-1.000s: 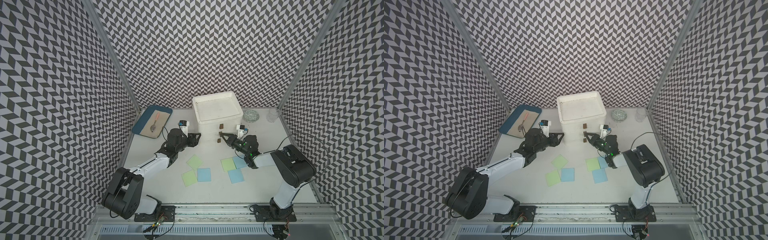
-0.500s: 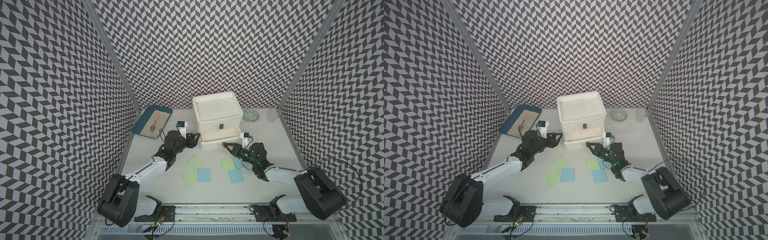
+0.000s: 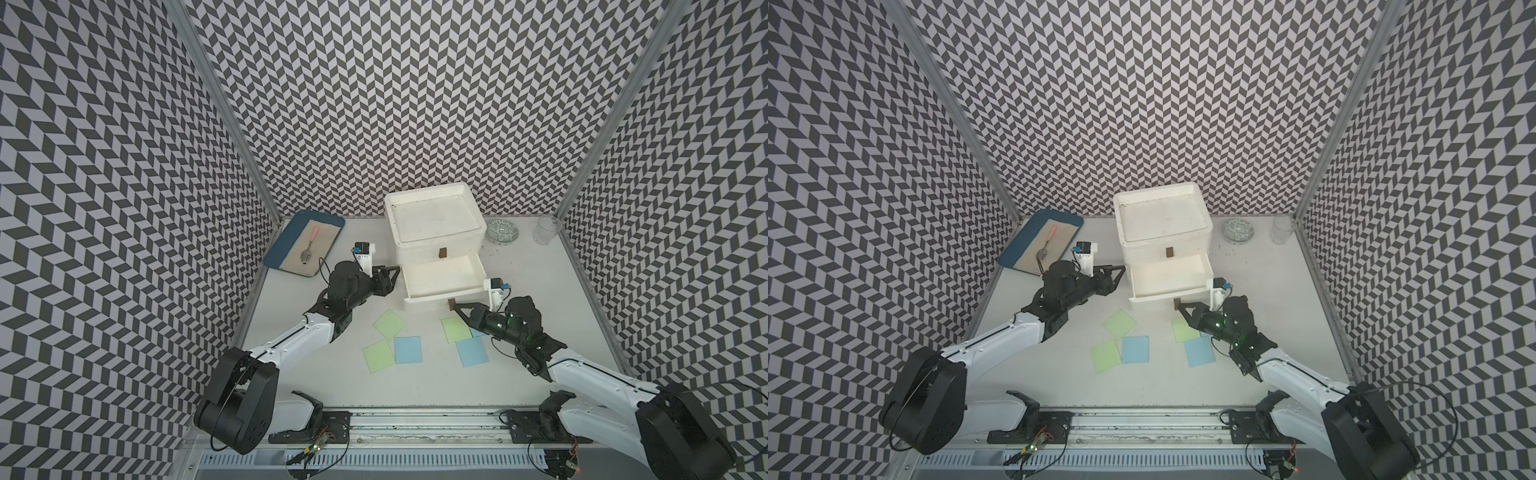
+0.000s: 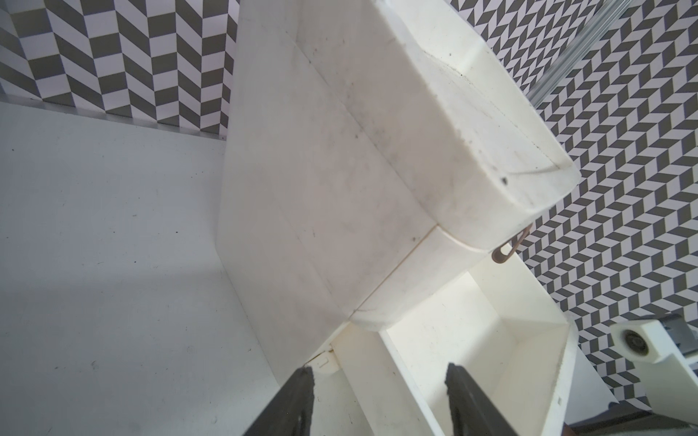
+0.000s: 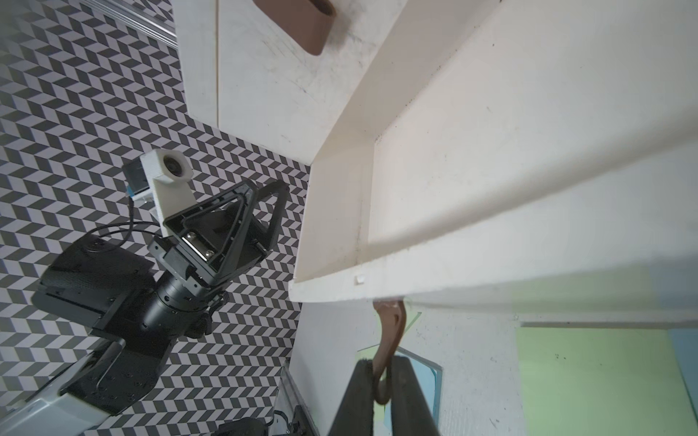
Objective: Please put the sticky notes in the drawer by color
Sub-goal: Open the drawer in the storage box.
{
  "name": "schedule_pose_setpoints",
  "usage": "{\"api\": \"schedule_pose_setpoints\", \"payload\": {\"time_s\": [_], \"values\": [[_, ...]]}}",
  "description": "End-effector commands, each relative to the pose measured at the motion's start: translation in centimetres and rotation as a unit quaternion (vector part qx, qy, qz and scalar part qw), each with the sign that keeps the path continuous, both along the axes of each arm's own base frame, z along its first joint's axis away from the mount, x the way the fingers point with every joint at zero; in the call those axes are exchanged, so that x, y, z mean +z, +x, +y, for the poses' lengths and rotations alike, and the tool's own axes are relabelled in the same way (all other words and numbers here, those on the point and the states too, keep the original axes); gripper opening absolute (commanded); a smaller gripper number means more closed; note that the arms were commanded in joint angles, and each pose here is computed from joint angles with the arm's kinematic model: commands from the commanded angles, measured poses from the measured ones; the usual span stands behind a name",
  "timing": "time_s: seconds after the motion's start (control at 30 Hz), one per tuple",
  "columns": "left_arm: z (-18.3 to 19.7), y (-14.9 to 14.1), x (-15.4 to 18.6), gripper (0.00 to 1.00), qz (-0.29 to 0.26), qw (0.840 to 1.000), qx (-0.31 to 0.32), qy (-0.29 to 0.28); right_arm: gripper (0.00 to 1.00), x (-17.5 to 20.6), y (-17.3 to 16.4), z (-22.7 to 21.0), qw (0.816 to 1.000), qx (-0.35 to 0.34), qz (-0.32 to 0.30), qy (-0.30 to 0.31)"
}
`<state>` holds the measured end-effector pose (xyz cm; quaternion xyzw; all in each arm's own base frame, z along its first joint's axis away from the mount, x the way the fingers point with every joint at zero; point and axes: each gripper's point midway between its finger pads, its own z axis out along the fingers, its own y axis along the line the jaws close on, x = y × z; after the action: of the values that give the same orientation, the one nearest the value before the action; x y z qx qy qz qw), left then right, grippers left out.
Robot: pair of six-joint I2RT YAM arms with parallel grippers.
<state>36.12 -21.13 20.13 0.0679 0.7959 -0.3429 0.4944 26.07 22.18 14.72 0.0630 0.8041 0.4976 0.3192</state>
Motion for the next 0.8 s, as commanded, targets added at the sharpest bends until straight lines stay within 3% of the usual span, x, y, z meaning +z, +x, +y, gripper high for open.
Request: {"api": "schedule_pose_setpoints", "payload": {"time_s": [0.0,0.2,0.33,0.47,0.67,0.73,0.77], "values": [[0.0,-0.4,1.3,0.59,-0.020,1.000,-0.001,-0.010,0.14,1.8,-0.6,0.3,1.000,0.008,-0.026,0.011],[-0.1,-0.4,1.2,0.59,-0.019,1.000,-0.004,-0.009,0.18,1.4,-1.3,-0.5,1.000,0.001,-0.022,-0.004],[-0.2,-0.4,1.1,0.59,-0.018,1.000,-0.005,-0.009,0.38,1.9,-1.0,-1.2,0.999,-0.013,-0.033,-0.032],[-0.2,-0.5,1.2,0.59,-0.020,1.000,-0.005,-0.009,0.54,2.1,-0.4,-2.7,0.991,-0.028,-0.050,-0.124],[-0.2,-0.4,0.7,0.59,-0.013,1.000,-0.001,-0.013,0.70,-4.1,-2.8,-5.4,0.962,-0.010,0.045,-0.270],[-0.3,-0.3,0.6,0.59,-0.012,1.000,-0.003,-0.014,0.82,-5.9,-4.1,-4.7,0.960,0.007,0.067,-0.272],[-0.3,-0.3,0.4,0.59,-0.009,1.000,-0.004,-0.014,0.97,-6.7,-4.7,-4.2,0.958,0.013,0.081,-0.276]]}}
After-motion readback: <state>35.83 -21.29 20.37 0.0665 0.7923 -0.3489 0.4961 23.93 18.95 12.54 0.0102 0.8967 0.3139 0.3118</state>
